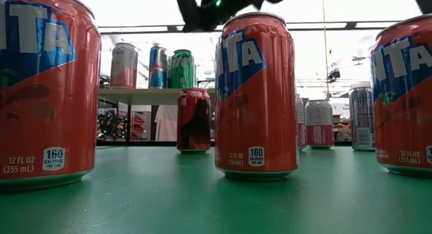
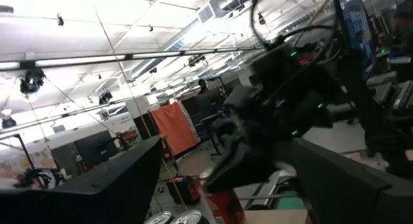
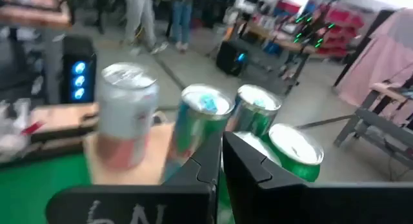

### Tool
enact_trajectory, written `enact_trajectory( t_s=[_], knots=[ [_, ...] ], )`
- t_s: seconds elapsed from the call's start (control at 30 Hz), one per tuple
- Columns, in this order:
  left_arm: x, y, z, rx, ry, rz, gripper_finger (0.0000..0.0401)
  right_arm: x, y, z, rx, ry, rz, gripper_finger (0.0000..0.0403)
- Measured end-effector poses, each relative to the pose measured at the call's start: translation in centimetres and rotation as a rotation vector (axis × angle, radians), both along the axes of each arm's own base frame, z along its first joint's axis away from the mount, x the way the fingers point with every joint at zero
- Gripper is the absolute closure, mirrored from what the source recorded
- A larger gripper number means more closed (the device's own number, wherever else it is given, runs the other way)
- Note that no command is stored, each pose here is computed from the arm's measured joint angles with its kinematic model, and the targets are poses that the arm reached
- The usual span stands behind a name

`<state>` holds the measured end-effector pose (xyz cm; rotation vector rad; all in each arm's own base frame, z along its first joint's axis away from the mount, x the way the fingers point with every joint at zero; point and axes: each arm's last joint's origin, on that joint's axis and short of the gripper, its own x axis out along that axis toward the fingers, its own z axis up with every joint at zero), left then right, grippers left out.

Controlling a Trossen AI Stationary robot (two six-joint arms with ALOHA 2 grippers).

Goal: Place canned beverage on shelf
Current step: Put the white and red can on the shelf

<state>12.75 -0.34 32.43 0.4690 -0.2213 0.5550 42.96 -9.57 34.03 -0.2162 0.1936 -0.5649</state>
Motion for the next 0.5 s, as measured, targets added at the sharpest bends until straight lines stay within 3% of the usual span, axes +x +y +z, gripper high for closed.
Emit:
enact_trajectory(
  t_s=[0.3,0.5],
  knots=[
    [1.2,-0.3,-1.1,-0.190,0.007,-0.075,0.0075,-5.3,7.6,3.8,0.168,0.170,0.132,0.0394],
    [2.7,-1.1,-2.4,-0.307,0.061,-0.175,0.0075,-9.6,10.3,5.0,0.338,0.271,0.132,0.0394]
  ],
)
